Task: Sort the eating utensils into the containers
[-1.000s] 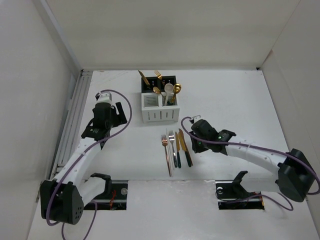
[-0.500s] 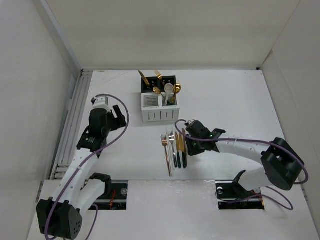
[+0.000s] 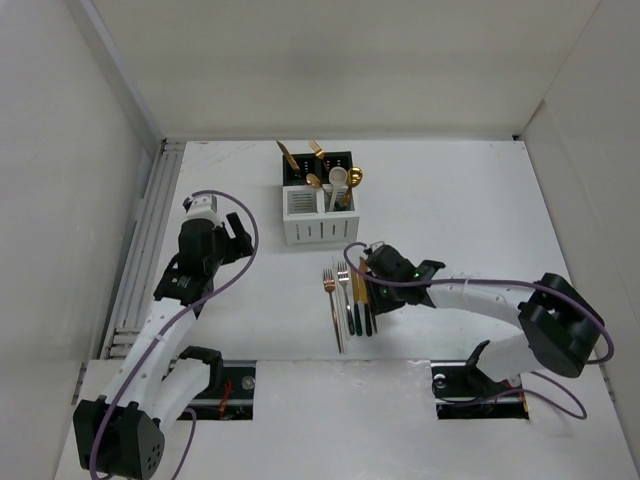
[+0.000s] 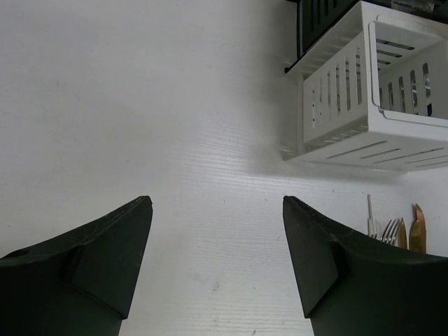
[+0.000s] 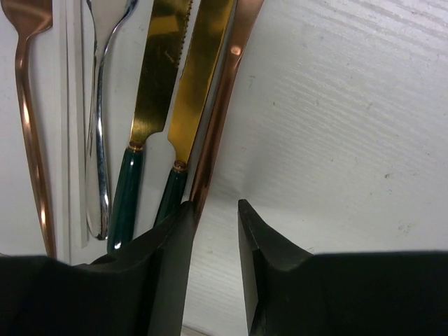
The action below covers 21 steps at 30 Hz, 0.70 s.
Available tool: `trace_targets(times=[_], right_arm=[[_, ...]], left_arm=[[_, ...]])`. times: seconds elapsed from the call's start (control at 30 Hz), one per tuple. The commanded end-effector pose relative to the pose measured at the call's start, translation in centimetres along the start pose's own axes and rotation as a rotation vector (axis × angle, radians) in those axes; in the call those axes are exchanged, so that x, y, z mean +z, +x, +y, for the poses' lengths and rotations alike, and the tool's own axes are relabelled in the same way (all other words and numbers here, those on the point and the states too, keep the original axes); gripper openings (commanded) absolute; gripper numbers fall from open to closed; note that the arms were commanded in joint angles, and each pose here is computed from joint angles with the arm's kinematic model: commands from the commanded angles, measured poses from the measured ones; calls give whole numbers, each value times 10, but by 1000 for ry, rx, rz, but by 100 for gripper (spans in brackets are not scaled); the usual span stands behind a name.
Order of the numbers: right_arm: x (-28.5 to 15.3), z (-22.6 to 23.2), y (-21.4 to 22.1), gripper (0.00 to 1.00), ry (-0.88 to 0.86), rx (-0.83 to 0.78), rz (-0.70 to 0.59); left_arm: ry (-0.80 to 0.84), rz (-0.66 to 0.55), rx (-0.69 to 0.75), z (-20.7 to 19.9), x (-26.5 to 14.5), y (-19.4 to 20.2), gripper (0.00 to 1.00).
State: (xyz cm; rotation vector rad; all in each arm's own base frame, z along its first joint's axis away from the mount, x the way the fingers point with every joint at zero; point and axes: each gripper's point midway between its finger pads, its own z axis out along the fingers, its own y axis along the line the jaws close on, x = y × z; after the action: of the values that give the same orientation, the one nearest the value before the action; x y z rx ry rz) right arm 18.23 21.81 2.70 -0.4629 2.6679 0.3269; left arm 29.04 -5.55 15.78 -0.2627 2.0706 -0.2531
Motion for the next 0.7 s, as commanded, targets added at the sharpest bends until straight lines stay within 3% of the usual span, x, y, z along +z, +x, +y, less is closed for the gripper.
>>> trace_targets(times=[0.0,0.23,0.43,0.53,0.67], right_arm=[[4,6,-20,37,10,10,-48],[12,-4,-16,35,102,-8,-2],[16,-33,3,32,292,41,93],[21,-31,11,36,310,24,132],[29,-30,27,33,328,12,190]], left_arm=[[18,-12,-21,-3,-1,1,73],[18,-12,-21,-2,0,3,73],[21,-21,-22,-2,-1,3,73],[25,-29,-22,-3,-2,1,73],[28,-37,-23,-3,-3,1,74]])
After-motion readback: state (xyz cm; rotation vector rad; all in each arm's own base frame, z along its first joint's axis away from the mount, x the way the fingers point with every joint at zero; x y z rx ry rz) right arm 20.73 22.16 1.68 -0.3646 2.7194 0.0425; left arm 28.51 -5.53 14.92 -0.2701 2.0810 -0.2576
